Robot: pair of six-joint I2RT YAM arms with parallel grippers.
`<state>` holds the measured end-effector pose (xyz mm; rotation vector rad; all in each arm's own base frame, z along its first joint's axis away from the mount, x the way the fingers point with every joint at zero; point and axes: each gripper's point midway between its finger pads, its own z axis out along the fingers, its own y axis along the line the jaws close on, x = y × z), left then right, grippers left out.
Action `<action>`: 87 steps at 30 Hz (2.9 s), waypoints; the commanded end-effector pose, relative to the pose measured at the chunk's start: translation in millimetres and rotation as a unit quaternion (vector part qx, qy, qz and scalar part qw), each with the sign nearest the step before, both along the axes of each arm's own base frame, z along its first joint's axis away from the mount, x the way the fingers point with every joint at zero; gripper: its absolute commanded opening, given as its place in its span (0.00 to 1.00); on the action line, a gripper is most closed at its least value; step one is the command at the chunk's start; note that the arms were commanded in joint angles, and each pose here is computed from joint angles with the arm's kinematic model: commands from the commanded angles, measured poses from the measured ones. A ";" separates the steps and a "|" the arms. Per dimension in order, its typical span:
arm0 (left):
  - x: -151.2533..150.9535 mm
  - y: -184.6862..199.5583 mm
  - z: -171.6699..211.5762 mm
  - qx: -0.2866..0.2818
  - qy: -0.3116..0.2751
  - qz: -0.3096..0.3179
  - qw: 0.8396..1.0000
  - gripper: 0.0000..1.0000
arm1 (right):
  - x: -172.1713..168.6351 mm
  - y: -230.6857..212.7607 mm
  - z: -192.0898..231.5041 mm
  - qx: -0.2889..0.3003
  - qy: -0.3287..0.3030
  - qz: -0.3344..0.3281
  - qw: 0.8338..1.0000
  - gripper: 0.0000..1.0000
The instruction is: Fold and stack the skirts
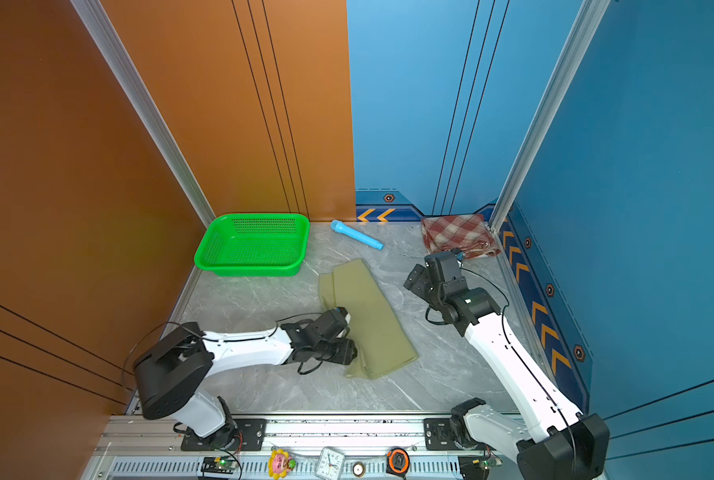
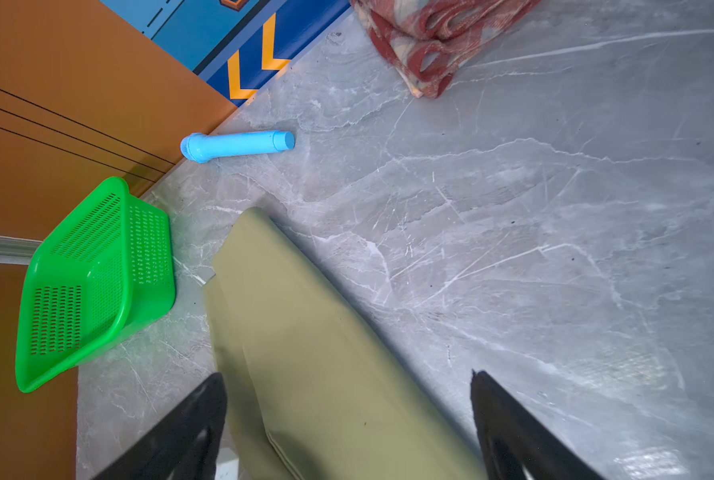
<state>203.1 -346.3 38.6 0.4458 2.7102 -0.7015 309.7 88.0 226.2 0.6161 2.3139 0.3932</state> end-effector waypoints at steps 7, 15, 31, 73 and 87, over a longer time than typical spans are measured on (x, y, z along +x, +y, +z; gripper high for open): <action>-14.0 17.8 13.5 -0.025 0.020 -0.021 0.999 0.78 | -8.7 28.9 -33.9 -0.080 0.069 0.111 0.988 0.92; 17.8 145.0 46.1 -0.045 0.016 0.172 0.984 0.73 | 31.3 141.5 -82.8 -0.164 0.101 0.273 0.943 0.81; 46.8 214.2 59.8 -0.075 0.030 0.293 0.953 0.72 | 52.6 213.7 -192.7 -0.259 0.174 0.371 0.875 0.51; 54.1 214.8 52.1 -0.044 0.015 0.288 0.956 0.73 | -9.9 189.4 -131.8 -0.243 0.154 0.349 0.892 0.66; 128.2 120.3 73.9 0.105 -0.108 0.127 0.980 0.79 | -49.6 13.0 -140.6 -0.090 0.150 0.020 0.984 0.82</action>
